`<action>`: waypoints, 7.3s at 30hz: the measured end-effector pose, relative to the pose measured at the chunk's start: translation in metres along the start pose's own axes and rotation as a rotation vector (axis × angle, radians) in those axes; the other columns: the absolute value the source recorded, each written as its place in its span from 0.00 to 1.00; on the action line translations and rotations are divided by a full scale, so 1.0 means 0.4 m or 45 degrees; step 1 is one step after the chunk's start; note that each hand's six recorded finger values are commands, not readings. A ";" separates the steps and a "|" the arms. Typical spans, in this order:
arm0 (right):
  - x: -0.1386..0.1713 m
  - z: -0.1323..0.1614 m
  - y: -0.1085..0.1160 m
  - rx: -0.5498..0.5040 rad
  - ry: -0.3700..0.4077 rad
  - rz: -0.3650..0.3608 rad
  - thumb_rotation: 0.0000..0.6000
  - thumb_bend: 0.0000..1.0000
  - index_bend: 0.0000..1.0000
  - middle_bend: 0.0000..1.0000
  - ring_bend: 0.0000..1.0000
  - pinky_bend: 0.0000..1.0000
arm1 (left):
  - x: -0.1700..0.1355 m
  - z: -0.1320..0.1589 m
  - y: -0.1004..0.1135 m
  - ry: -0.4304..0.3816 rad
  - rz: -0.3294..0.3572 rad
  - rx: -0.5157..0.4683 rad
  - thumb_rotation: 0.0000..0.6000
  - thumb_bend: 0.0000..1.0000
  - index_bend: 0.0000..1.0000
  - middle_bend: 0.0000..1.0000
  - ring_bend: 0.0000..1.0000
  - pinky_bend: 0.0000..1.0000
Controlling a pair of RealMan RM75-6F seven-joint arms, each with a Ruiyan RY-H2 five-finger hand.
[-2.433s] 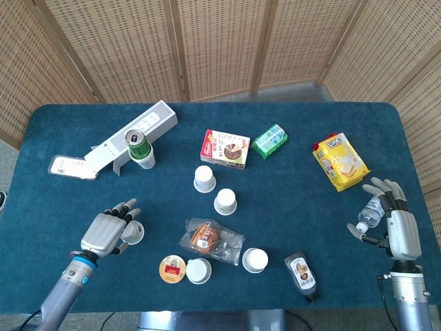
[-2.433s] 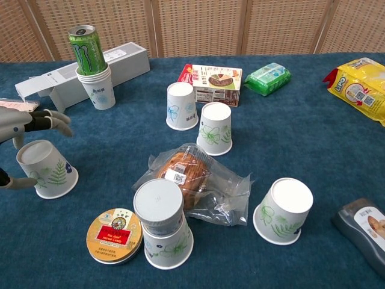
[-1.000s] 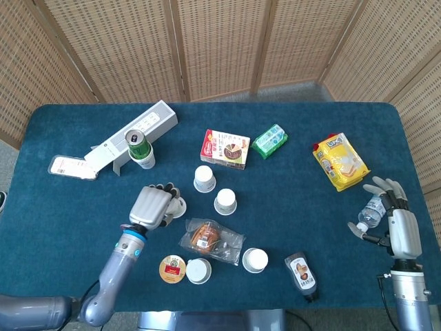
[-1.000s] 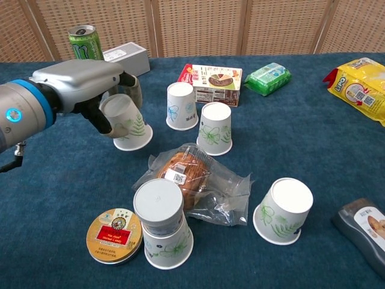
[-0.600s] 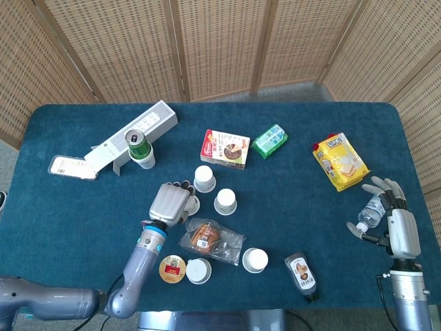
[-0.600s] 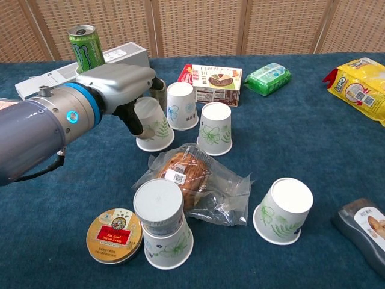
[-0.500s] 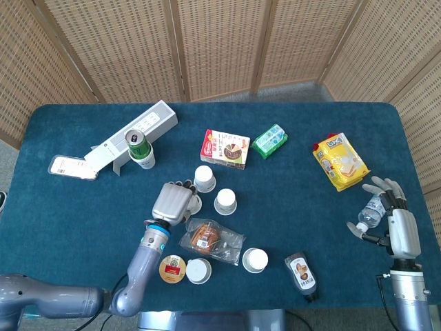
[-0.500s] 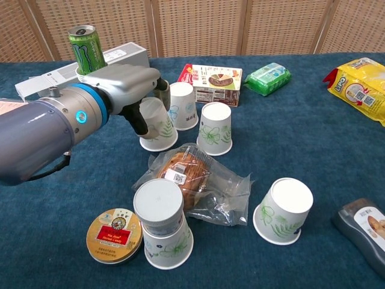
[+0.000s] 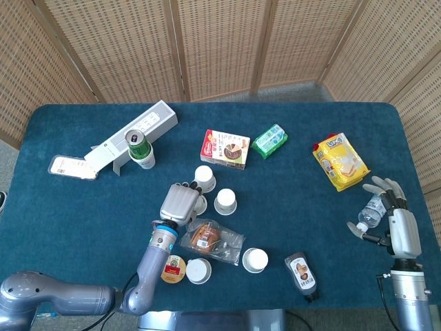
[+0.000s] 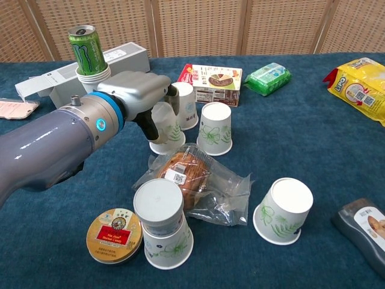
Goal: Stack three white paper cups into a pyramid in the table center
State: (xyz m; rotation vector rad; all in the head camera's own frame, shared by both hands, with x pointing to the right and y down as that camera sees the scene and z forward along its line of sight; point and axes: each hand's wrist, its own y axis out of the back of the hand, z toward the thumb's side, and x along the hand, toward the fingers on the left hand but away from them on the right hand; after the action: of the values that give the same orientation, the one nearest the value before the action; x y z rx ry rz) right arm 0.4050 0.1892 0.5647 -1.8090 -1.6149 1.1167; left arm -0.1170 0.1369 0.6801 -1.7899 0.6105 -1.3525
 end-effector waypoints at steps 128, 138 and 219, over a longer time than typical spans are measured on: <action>0.001 0.010 -0.005 -0.016 0.005 -0.001 1.00 0.03 0.24 0.18 0.00 0.00 | 0.077 -0.072 0.266 -0.134 0.239 0.352 1.00 0.32 0.39 0.26 0.32 0.46; 0.002 0.011 -0.004 -0.017 0.009 -0.003 1.00 0.03 0.24 0.18 0.00 0.00 | 0.040 -0.005 0.303 -0.200 0.244 0.287 1.00 0.32 0.38 0.26 0.32 0.45; 0.005 0.012 -0.005 -0.029 0.009 -0.006 1.00 0.03 0.24 0.18 0.00 0.00 | 0.003 0.071 0.229 -0.175 0.117 0.345 1.00 0.31 0.12 0.00 0.01 0.35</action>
State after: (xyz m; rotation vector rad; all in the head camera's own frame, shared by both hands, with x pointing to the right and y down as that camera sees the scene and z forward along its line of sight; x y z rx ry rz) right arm 0.3998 0.1908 0.5629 -1.8208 -1.6328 1.0927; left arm -0.0822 0.0926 0.6024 -1.5997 0.4083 -1.1786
